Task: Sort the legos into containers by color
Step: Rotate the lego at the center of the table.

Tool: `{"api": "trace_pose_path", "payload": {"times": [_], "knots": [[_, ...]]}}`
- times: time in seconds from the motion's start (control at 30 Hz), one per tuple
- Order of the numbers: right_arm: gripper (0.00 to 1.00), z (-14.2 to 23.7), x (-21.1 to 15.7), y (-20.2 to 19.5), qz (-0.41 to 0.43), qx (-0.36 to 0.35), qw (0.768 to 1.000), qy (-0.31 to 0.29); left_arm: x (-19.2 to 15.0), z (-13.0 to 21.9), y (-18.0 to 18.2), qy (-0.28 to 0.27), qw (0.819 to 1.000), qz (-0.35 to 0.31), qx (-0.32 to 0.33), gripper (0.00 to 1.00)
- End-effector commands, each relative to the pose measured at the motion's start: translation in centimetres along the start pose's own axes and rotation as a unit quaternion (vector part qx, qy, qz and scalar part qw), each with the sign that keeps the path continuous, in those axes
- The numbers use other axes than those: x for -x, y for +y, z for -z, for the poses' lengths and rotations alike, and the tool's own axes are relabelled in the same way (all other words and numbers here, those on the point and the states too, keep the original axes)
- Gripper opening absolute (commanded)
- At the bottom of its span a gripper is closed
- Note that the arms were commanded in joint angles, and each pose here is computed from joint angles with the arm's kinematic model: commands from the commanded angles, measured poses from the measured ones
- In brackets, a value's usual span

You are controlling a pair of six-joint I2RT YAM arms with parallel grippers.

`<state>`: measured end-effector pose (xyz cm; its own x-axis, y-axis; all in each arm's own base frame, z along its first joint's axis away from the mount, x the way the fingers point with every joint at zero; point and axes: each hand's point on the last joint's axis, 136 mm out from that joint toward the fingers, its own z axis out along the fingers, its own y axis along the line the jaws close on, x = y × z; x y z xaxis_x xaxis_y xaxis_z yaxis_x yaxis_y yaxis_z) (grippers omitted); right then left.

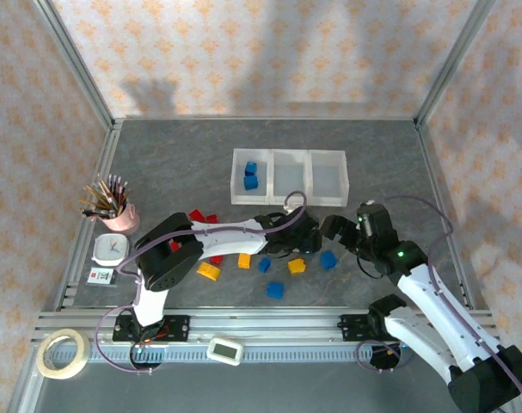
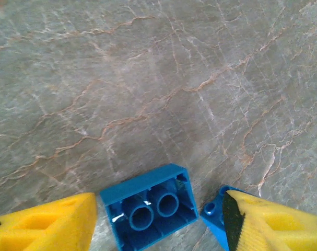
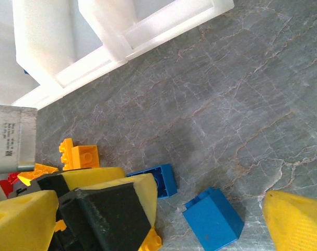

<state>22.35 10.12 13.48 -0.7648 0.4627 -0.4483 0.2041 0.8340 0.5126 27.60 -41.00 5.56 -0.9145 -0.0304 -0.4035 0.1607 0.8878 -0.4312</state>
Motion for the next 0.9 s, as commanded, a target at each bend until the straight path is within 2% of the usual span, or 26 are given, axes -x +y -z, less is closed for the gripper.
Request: {"api": "trace_pose_path", "payload": {"times": [0.0, 0.2, 0.4, 0.53, 0.67, 0.87], "knots": [[1.00, 0.1, 0.1, -1.1, -0.008, -0.021, 1.000, -0.011, 0.0, -0.8, -1.2, 0.006, 1.000, -0.011, -0.007, 0.66], [1.00, 0.2, 0.2, -1.2, -0.011, -0.022, 1.000, -0.015, 0.0, -1.8, -1.9, 0.006, 0.999, -0.037, 0.012, 0.65], [1.00, 0.3, 0.2, -1.6, -0.024, -0.023, 0.999, -0.018, -0.3, -2.7, -0.1, 0.004, 0.996, -0.055, 0.076, 0.65], [1.00, 0.6, 0.4, -2.0, -0.031, -0.031, 0.999, -0.025, -0.3, -2.0, 0.5, -0.003, 0.994, -0.068, 0.091, 0.66], [1.00, 0.9, 0.8, -2.1, -0.036, -0.037, 0.998, -0.035, -1.2, -1.8, 0.6, 0.014, 0.992, -0.086, 0.088, 0.66], [1.00, 1.4, 1.2, -2.0, -0.036, -0.040, 0.998, -0.044, -1.2, -1.1, 2.7, 0.008, 0.986, -0.100, 0.129, 0.66]]}}
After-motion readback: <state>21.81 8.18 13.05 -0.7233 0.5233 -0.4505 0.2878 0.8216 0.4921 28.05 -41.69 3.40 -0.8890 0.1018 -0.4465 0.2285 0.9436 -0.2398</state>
